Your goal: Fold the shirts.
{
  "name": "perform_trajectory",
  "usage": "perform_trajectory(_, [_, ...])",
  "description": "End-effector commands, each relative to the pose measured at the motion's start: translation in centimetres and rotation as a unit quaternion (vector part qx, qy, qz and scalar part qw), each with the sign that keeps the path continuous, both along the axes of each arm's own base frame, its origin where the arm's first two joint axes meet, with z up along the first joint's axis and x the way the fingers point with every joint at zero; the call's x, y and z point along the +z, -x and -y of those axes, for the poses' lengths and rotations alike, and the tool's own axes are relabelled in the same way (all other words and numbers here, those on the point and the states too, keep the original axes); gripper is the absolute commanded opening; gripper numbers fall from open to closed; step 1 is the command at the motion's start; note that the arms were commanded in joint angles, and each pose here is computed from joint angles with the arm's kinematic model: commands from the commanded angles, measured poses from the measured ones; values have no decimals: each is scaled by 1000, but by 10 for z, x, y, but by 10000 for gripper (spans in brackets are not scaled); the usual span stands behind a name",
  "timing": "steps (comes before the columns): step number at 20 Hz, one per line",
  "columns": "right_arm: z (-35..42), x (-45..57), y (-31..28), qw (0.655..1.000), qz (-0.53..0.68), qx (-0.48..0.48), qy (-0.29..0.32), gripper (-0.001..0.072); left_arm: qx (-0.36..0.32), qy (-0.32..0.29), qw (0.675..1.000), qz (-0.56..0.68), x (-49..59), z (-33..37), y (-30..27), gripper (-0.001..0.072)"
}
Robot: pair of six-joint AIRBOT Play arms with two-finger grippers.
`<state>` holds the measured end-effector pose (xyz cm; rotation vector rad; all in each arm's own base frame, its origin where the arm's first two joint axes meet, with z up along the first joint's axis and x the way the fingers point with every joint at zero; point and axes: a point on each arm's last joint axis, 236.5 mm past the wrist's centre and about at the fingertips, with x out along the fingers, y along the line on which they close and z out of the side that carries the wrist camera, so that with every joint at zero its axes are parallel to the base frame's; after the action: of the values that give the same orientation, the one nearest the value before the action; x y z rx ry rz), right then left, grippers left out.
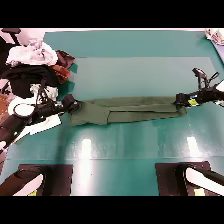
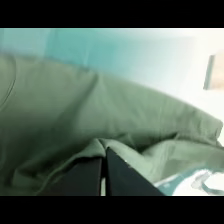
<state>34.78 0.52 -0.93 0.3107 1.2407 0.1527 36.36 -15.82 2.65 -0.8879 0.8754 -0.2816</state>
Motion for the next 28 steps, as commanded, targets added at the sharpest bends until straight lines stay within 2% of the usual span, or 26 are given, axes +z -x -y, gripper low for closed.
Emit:
perform_trajectory(1, [2,0,-9,1000,16,-4,8,25,4,-14,1000,19,3,-3,-25,24])
perform_trajectory(6, [23,-1,-6,999,11,-33,6,24,-21,-27,999,10,-9,5,-41,25])
perform_trajectory(11, [34,4,-20,998,41,-51,17,25,-10,-41,999,-10,-35,-1,-48,29])
perform_trajectory(12, [36,5,-24,997,50,-55,20,25,-4,-44,999,-16,-42,-4,-50,147])
perform_trajectory(13, [39,7,-29,996,60,-59,24,25,0,-47,999,-22,-50,-5,-52,227])
perform_trajectory(14, [41,8,-33,995,69,-63,27,25,3,-49,998,-27,-55,-7,-54,255])
perform_trajectory(16, [44,10,-38,994,81,-68,31,26,21,-54,998,-32,-65,-13,-60,255])
perform_trajectory(18, [48,13,-45,992,96,-75,37,26,23,-60,998,-25,-66,-14,-70,374])
perform_trajectory(20, [53,17,-52,989,113,-82,43,32,18,-60,998,-9,-55,-12,-80,379])
perform_trajectory(21, [55,19,-55,988,121,-85,46,110,10,-61,998,4,-45,-9,-86,379])
perform_trajectory(22, [57,21,-59,986,131,-89,50,295,-5,-58,998,20,-30,-3,-92,379])
perform_trajectory(23, [60,24,-62,985,138,-92,53,415,-25,-60,997,36,-14,4,-96,380])
perform_trajectory(24, [60,27,-64,984,143,-93,54,446,-52,-65,995,54,6,11,-97,379])
perform_trajectory(28, [61,50,-73,982,158,-84,56,446,-168,-93,976,101,78,35,-73,348])
